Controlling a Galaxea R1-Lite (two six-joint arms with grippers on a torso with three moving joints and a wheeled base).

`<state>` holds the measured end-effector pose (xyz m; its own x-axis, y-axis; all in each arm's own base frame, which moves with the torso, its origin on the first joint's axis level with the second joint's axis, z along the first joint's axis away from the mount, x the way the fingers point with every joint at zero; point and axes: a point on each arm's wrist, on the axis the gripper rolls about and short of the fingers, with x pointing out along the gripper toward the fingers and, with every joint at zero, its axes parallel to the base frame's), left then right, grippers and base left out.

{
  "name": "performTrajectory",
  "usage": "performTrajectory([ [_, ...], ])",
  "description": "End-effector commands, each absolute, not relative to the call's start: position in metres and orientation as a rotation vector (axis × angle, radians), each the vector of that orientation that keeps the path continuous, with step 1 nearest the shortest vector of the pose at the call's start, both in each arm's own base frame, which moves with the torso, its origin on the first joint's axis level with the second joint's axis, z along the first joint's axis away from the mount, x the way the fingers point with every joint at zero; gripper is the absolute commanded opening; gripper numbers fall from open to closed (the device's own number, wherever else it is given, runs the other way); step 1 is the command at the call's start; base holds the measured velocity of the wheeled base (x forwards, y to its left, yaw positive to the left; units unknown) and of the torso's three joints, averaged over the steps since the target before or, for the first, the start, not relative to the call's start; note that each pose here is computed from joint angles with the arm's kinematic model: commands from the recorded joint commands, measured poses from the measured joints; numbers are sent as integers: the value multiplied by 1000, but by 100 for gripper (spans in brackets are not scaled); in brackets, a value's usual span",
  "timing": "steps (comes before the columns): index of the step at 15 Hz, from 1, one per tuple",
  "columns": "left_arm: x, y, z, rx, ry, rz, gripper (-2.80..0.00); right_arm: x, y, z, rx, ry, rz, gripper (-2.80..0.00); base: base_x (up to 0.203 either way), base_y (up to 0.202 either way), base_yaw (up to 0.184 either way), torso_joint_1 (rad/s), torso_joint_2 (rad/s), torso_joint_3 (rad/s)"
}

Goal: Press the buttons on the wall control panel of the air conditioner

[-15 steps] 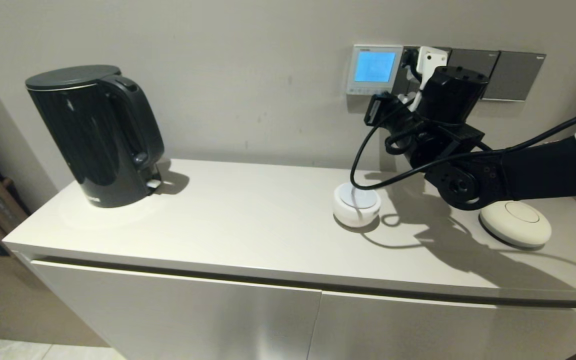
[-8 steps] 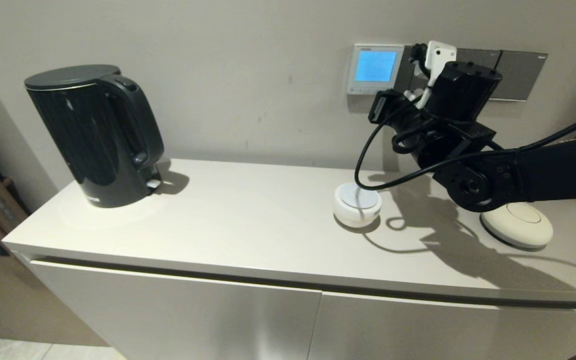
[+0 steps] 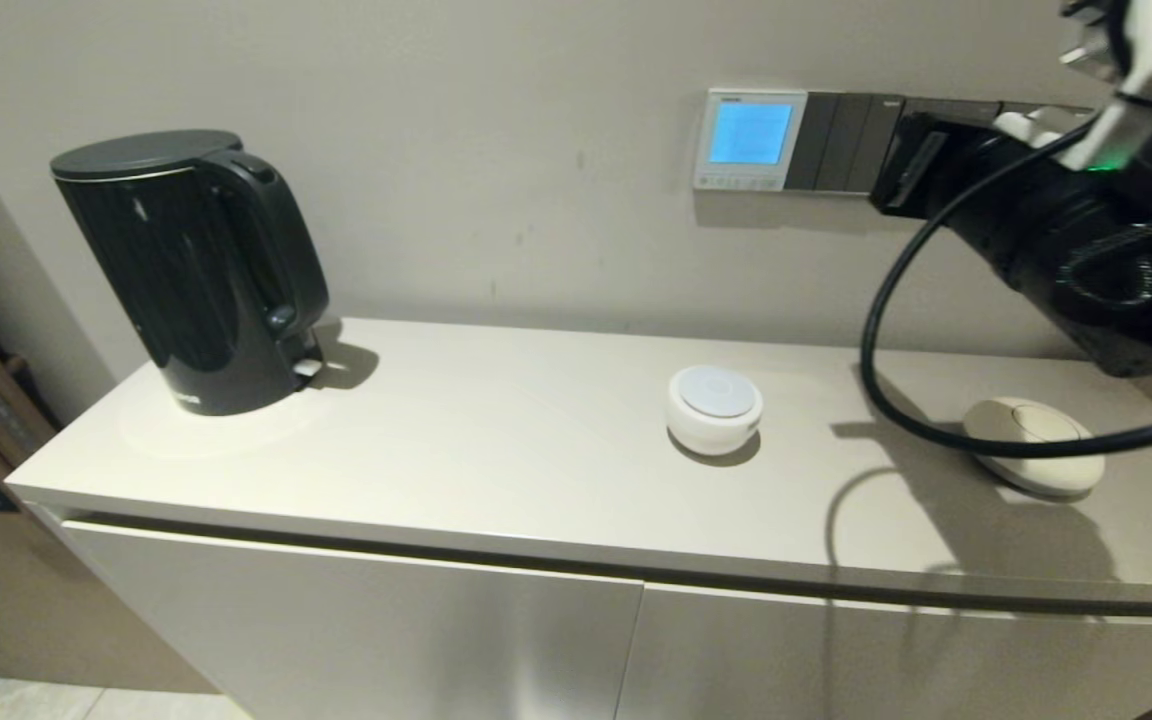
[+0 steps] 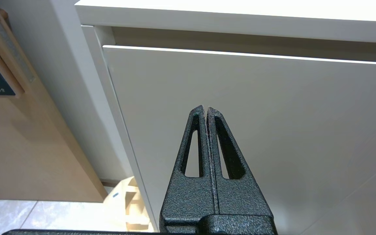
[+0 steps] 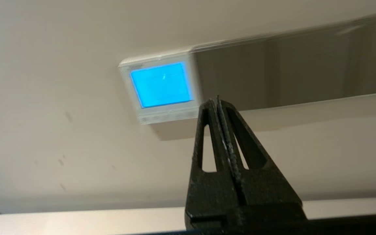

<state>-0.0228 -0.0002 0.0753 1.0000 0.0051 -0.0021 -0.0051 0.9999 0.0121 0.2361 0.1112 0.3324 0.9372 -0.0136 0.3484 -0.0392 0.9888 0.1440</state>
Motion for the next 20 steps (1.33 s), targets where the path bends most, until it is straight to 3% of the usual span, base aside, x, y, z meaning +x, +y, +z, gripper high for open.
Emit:
performTrajectory([
  [1, -23, 0, 75, 12, 2, 6, -280, 154, 69, 356, 186, -456, 5, -280, 0, 0, 0, 0, 0, 0],
  [4, -23, 0, 75, 12, 2, 5, -280, 81, 29, 343, 149, -441, 1, -280, 0, 0, 0, 0, 0, 0],
  [8, -23, 0, 75, 12, 2, 5, -280, 15, -2, 275, 20, -318, 4, -280, 0, 0, 0, 0, 0, 0],
  [13, -23, 0, 75, 12, 3, 5, -280, -11, 1, 166, 2, -110, 126, -280, 0, 0, 0, 0, 0, 0],
  [20, -23, 0, 75, 12, 2, 5, -280, -27, 3, 89, 13, -63, 187, -280, 0, 0, 0, 0, 0, 0],
])
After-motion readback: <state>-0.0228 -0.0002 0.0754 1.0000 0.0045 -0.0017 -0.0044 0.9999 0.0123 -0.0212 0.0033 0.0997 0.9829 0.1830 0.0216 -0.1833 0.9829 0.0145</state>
